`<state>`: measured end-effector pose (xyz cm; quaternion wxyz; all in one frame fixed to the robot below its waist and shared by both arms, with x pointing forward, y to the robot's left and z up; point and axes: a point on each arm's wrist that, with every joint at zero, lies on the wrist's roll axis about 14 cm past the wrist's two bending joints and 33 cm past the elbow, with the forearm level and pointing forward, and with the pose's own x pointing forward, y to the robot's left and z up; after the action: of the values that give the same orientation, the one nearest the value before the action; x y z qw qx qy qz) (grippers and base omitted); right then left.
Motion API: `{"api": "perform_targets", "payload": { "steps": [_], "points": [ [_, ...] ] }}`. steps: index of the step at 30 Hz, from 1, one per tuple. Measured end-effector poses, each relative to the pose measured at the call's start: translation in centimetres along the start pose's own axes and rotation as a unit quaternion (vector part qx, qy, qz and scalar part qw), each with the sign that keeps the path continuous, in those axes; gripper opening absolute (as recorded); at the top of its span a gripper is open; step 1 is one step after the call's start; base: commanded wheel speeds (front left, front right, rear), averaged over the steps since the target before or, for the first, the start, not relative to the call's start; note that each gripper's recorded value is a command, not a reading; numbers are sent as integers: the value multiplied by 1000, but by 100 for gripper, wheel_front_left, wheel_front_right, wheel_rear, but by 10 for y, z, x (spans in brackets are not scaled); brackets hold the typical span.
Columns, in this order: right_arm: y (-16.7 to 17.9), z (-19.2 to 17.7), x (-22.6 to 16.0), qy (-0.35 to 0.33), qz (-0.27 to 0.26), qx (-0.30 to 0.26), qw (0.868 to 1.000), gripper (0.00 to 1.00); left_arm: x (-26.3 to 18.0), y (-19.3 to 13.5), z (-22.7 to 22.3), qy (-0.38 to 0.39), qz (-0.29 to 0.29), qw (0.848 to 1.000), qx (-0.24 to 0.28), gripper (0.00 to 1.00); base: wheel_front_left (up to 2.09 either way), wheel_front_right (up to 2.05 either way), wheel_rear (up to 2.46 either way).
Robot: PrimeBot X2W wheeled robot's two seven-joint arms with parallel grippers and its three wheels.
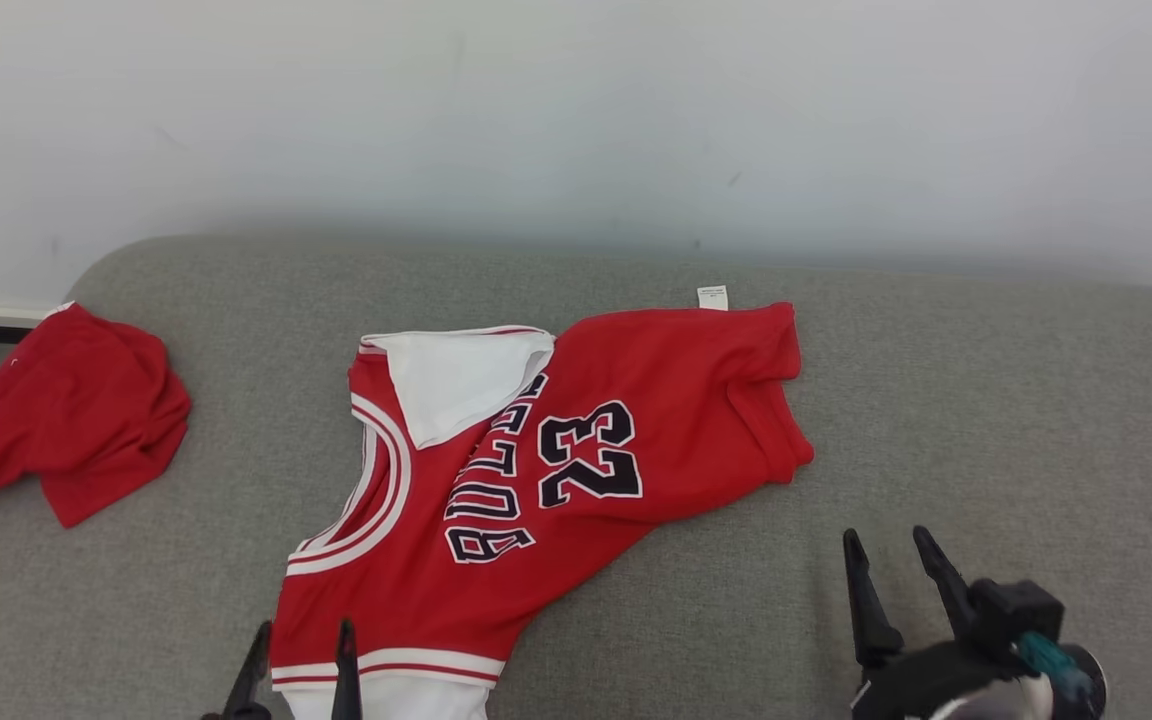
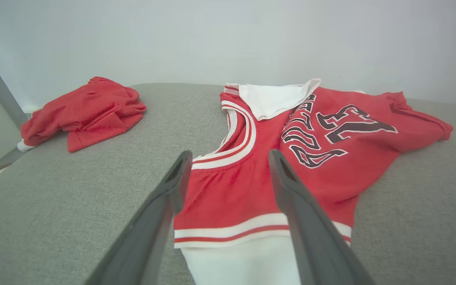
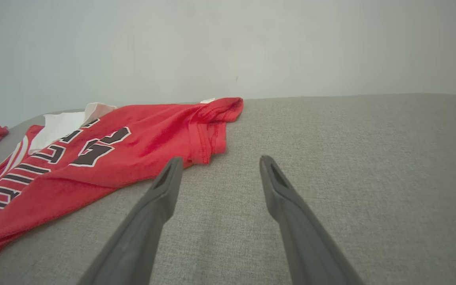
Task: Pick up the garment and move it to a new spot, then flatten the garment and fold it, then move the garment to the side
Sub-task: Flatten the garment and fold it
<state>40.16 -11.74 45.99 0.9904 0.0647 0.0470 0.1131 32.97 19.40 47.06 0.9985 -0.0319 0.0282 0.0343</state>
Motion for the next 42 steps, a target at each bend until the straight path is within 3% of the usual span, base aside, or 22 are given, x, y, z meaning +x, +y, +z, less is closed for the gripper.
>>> {"api": "perform_targets", "payload": {
  "steps": [11, 21, 23, 25, 28, 35, 42],
  "points": [
    [1, 1, 72, 57, 36, -63, 996, 100, 12, 14, 4, -7, 27, 1000, 0, 100, 0, 0, 0],
    [17, -43, 105, 142, 62, -75, 985, 100, 11, 30, -14, 21, 57, 998, -7, 100, 0, 0, 0],
    [15, -52, 106, 160, 59, -74, 983, 75, 8, 35, -17, 26, 66, 997, -7, 100, 0, 0, 0],
    [13, -62, 103, 181, 56, -74, 979, 0, 7, 39, -16, 26, 73, 997, -7, 100, 0, 0, 0],
    [15, -58, 106, 173, 57, -72, 981, 0, 7, 42, -13, 21, 76, 997, -9, 100, 0, 0, 0],
    [32, -12, 117, 93, 68, -51, 992, 0, 8, 41, -8, 11, 74, 997, -12, 100, 0, 0, 0],
    [40, 3, 88, 52, 83, -23, 995, 0, -2, 37, -11, 12, 68, 997, -18, 100, 0, 0, 0]
  ]
}}
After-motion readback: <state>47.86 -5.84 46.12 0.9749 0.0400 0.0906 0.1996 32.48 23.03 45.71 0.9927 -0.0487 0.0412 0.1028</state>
